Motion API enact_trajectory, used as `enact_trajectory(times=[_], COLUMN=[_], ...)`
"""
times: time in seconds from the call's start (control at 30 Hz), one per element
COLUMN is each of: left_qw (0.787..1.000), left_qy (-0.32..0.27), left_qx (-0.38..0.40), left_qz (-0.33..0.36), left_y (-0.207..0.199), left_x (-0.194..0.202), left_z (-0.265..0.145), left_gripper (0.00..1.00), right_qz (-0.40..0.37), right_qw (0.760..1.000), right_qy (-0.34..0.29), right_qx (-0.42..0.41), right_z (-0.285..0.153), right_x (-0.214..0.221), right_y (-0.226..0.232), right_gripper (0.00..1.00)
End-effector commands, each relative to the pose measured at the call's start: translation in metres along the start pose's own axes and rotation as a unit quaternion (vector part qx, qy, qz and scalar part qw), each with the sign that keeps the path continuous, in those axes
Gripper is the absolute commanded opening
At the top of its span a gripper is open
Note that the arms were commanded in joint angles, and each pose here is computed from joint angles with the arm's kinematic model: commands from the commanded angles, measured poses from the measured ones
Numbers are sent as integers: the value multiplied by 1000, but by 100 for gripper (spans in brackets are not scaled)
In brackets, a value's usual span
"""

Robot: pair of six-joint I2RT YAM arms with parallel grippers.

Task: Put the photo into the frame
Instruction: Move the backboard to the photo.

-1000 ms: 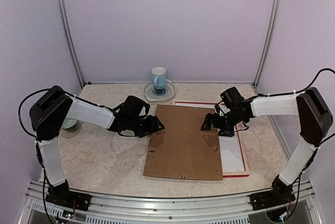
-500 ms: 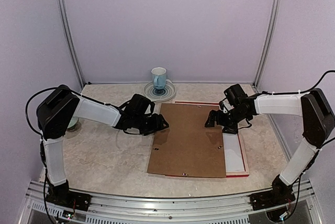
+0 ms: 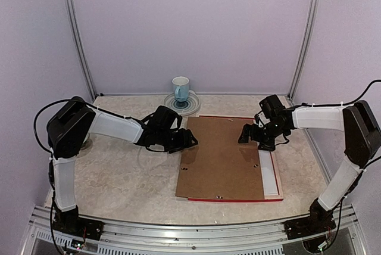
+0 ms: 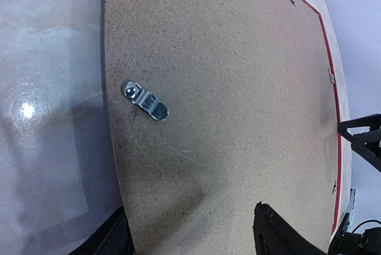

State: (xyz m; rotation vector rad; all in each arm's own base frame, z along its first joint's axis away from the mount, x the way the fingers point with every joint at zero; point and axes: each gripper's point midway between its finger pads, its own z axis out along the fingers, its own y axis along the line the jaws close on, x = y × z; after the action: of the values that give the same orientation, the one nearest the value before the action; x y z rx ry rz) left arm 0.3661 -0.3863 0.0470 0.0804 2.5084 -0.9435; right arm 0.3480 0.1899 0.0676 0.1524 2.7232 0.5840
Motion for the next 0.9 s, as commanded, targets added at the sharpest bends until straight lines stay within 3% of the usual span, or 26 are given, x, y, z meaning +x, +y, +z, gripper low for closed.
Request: enact_trajectory(times=[0.0, 0.87], left_qw=[998, 997], left_qy=[4, 15], left_qx=[51, 65], left_qz=[25, 43], left_y=[-36, -64], left_x=[0, 0], left_z=[6, 23], left_gripper=[67, 67], right_qz=[-13, 3], right_qw=[998, 998], right_qy=[-37, -46], right_qx=[-42, -34], right_z=[-16, -20], right_x=[-26, -38], right_y=[22, -6], right_gripper=[99, 99])
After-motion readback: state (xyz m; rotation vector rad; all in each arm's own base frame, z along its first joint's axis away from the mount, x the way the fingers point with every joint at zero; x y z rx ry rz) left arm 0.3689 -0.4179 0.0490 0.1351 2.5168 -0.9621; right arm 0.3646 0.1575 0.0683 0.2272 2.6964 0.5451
